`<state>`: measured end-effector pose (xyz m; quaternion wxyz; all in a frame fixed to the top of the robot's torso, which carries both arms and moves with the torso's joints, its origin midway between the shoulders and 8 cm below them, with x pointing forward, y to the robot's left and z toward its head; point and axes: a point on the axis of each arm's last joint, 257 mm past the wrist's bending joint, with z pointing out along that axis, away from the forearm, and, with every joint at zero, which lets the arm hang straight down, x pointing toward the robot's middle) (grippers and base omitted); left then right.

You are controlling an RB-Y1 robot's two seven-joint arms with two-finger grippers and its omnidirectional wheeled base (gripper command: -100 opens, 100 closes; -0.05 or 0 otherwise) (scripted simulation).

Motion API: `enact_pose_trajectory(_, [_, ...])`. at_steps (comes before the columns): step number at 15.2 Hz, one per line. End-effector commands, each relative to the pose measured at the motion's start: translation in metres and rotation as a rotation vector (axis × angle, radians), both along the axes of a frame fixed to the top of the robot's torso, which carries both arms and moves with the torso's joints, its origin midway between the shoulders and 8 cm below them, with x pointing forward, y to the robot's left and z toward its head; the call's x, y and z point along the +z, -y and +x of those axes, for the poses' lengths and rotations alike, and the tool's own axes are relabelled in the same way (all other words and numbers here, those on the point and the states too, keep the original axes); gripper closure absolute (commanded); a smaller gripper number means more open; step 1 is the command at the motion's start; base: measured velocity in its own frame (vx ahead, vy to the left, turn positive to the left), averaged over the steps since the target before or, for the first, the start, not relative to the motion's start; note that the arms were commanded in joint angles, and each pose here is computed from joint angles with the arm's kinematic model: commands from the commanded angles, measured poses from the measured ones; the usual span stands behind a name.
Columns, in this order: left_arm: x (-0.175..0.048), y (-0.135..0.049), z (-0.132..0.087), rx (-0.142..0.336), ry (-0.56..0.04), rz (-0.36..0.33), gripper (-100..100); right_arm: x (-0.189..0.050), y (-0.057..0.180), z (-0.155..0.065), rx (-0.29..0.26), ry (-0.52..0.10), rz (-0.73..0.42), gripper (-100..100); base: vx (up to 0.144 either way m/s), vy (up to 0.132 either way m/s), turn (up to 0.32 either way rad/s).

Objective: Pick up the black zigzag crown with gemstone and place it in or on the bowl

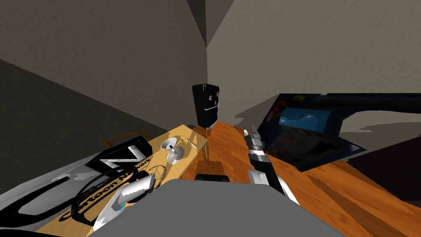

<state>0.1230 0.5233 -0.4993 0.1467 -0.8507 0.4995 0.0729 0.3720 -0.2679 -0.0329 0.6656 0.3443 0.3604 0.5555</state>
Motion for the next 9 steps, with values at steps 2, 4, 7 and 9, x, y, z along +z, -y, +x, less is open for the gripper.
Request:
enact_pose_trajectory(2, [0.008, -0.034, -0.003, 0.005, -0.02, 0.028, 100, 0.0, 0.0, 0.0, 0.0, 0.0, 0.0, 0, -0.001, -0.002, -0.153])
enact_pose_trajectory(4, [0.012, -0.046, -0.004, 0.009, -0.025, 0.038, 100, 0.0, 0.0, 0.0, 0.0, 0.0, 0.0, 0, 0.0, -0.005, -0.179])
enact_pose_trajectory(7, [0.023, -0.074, -0.003, 0.019, -0.033, 0.062, 100, 0.0, 0.0, 0.0, 0.0, 0.0, 0.0, 0, 0.005, -0.001, -0.095])
enact_pose_trajectory(9, [0.029, -0.088, -0.003, 0.025, -0.036, 0.074, 100, 0.0, 0.0, 0.0, 0.0, 0.0, 0.0, 0, 0.005, 0.004, -0.161])
